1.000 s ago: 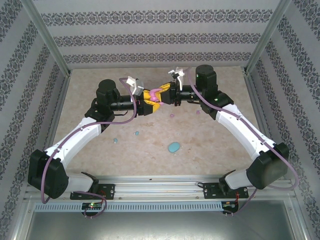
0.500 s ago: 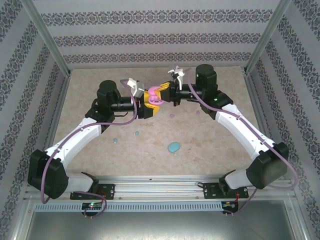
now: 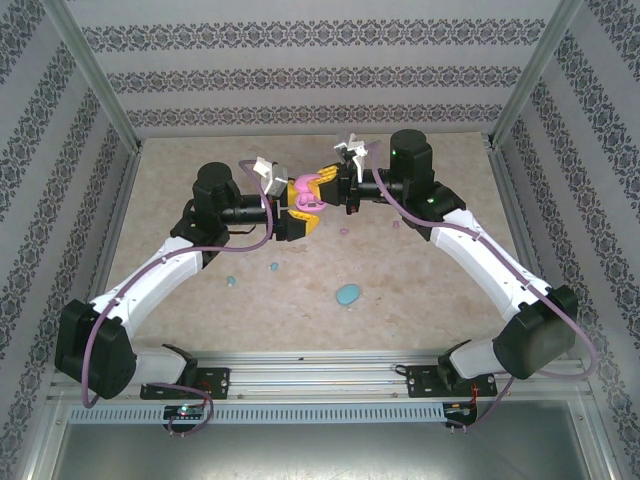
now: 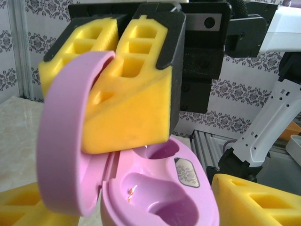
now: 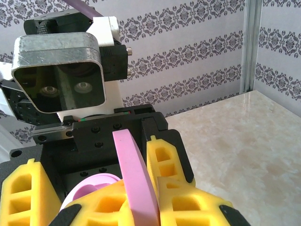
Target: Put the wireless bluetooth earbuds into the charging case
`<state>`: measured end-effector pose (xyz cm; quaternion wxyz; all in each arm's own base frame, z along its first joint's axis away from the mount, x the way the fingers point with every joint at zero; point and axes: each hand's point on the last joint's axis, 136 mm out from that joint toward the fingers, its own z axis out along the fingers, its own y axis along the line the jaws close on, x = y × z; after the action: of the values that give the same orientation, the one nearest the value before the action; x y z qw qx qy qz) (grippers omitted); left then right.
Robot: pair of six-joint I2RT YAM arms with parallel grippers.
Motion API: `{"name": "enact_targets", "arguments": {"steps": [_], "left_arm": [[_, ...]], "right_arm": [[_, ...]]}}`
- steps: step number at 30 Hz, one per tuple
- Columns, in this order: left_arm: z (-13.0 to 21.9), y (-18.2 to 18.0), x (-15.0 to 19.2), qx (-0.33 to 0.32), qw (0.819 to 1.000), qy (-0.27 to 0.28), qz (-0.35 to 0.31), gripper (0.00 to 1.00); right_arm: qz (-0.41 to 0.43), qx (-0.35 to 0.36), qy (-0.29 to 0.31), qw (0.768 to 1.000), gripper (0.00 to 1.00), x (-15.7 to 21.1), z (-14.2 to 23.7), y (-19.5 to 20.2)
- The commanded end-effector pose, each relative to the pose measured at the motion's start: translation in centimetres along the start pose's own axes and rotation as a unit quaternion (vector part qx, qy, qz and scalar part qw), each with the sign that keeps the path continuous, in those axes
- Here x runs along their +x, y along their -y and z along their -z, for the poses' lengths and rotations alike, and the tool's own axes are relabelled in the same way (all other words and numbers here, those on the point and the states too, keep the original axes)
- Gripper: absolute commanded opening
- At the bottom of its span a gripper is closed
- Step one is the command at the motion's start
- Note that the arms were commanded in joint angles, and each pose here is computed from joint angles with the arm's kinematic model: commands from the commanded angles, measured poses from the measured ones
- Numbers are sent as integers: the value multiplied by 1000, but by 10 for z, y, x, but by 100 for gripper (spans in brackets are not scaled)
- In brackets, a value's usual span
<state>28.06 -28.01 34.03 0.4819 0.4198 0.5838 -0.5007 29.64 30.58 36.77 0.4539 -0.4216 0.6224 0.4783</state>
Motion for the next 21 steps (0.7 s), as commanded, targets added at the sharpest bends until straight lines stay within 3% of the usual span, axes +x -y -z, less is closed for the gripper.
{"name": "enact_targets", "arguments": {"steps": [1, 9, 19, 21], "left_arm": [[4, 11, -11, 13, 999, 17, -24, 70], [4, 10, -12, 14, 999, 19, -21, 60], [3, 8, -6, 16, 1000, 13, -14, 35], [3, 8, -5, 15, 1000, 11, -13, 33]], "right_arm": [[17, -3, 2, 1000, 0, -1, 2, -4], [13, -9, -6, 1000, 0, 4, 1, -4], [-9, -8, -1, 1000, 0, 1, 2, -1], [-20, -4, 4, 1000, 11, -4, 3, 2]]}}
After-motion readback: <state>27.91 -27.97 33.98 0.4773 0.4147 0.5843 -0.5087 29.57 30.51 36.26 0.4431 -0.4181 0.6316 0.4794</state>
